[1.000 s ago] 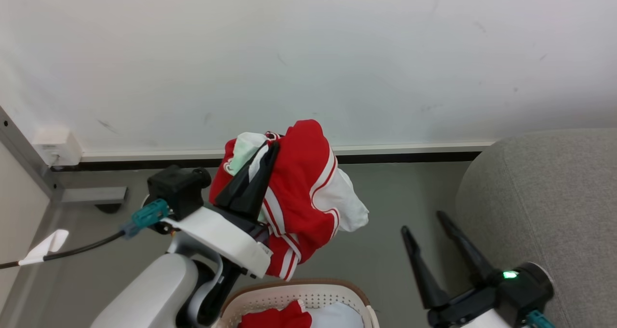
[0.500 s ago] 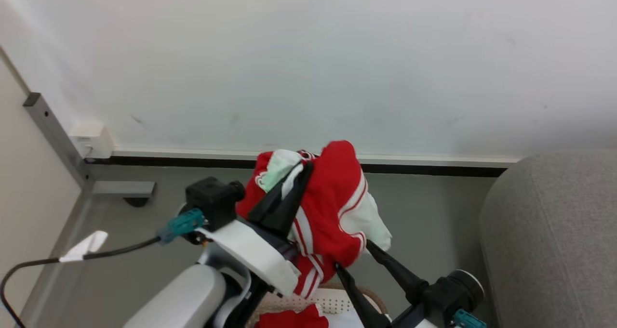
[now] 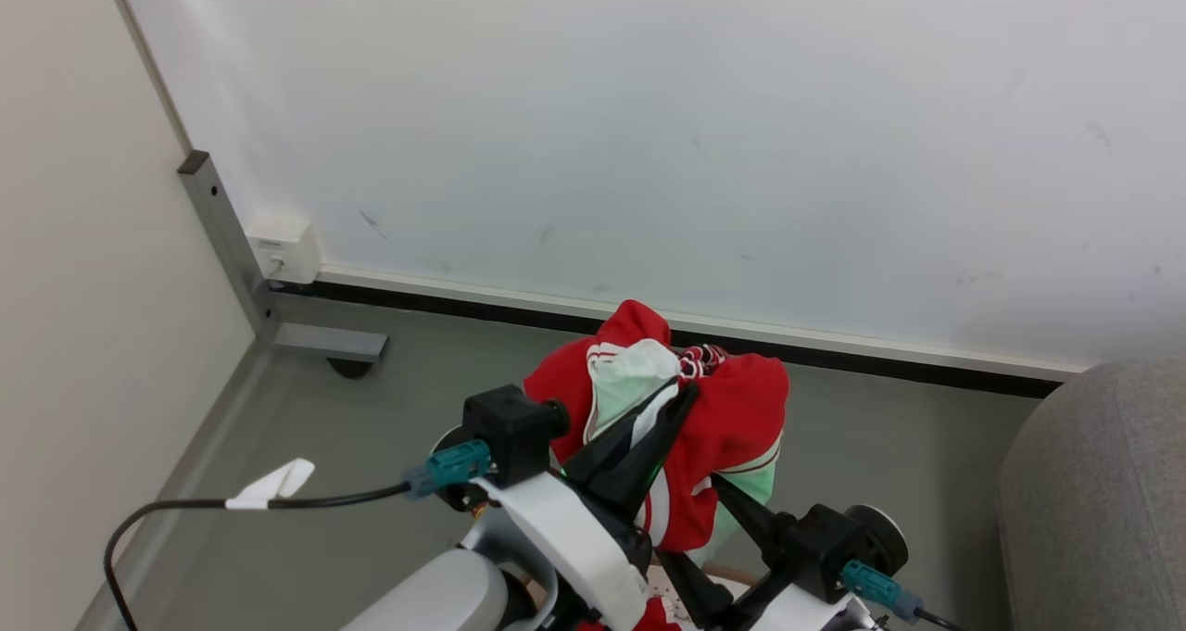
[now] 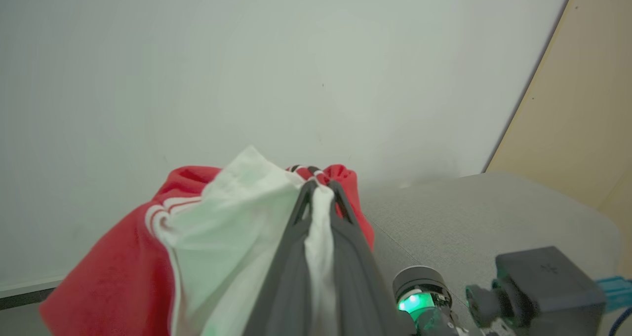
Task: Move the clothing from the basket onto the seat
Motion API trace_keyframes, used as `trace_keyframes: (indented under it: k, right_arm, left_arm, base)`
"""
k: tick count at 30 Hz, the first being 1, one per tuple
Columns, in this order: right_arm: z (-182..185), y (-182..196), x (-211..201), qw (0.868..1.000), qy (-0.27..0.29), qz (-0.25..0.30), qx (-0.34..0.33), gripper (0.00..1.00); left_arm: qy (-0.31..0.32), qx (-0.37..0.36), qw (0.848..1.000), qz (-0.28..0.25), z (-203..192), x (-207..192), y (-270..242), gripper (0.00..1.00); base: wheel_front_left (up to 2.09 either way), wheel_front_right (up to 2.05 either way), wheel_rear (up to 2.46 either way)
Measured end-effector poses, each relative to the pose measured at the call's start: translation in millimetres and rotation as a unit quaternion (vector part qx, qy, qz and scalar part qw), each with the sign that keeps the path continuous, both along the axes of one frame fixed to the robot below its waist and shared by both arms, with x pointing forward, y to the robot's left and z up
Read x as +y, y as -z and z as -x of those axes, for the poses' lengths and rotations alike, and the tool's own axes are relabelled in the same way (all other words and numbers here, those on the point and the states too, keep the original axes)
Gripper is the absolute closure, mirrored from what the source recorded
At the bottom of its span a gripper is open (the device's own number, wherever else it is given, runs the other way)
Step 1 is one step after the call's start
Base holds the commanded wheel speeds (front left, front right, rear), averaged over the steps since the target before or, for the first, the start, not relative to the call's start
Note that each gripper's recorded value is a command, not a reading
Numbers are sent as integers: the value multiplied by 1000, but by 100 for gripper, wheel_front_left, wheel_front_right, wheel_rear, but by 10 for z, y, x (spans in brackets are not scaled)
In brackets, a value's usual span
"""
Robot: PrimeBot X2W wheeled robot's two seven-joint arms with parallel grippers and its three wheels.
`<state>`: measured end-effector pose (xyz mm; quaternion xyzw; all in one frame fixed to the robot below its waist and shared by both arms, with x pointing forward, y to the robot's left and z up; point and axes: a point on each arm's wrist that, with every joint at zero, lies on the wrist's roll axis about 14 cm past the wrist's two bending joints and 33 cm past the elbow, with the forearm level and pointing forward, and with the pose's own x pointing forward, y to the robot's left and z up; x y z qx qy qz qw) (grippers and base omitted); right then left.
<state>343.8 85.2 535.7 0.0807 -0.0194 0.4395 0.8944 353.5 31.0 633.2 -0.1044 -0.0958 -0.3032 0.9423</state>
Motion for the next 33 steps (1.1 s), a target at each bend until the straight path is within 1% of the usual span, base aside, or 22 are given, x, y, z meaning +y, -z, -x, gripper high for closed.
trace_keyframes:
  k: [1, 2, 4, 6, 8, 12, 15, 20, 21, 22, 24, 30, 33]
  right_arm:
    - [-1, -21, 15, 1000, -1, -3, -2, 62]
    - [4, -48, 30, 1000, -3, -6, -4, 100]
    - [19, -102, 58, 1000, -7, -14, -8, 100]
    - [-4, -179, 42, 1000, -2, -28, -11, 100]
    - [-1, -180, 6, 999, 5, -37, -6, 100]
    - [12, -138, -126, 997, 28, -62, 19, 100]
    - [1, -164, -227, 996, 45, -78, 22, 100]
    - [-45, -204, -426, 993, 75, -91, 18, 100]
    - [-58, -219, -461, 992, 80, -93, 16, 100]
    - [-68, -239, -490, 992, 85, -95, 12, 100]
    - [-96, -269, -566, 991, 96, -98, 7, 100]
    - [-170, -270, -853, 987, 131, -89, -4, 100]
    - [-284, -352, -1146, 981, 171, -92, -19, 100]
  left_arm:
    - [-2, 2, 1000, -1, 5, 14, 14, 100]
    - [-4, 4, 1000, -2, 9, 25, 29, 100]
    - [-7, 9, 1000, -4, 12, 48, 64, 100]
    - [-11, 10, 1000, -5, 8, 76, 78, 100]
    - [-17, 12, 1000, -7, -10, 116, 91, 100]
    - [-22, 21, 1000, -6, -32, 153, 151, 100]
    - [-25, 28, 999, -5, -59, 159, 206, 100]
    - [-13, 33, 999, -1, -81, 67, 237, 100]
    - [-12, 34, 999, -1, -88, 51, 241, 89]
    - [-8, 34, 999, -1, -91, 27, 243, 58]
    - [0, 33, 999, -1, -96, -26, 244, 1]
    - [30, 34, 999, 6, -80, -237, 272, 0]
    - [50, 32, 998, 11, -71, -364, 278, 0]
  base:
    - [0, 0, 0]
    - [0, 0, 0]
    - [0, 0, 0]
    - [0, 0, 0]
    - [0, 0, 0]
    - [0, 0, 0]
    - [0, 0, 0]
    - [0, 0, 0]
    - [0, 0, 0]
    - [0, 0, 0]
    - [0, 0, 0]
    - [0, 0, 0]
    - [0, 0, 0]
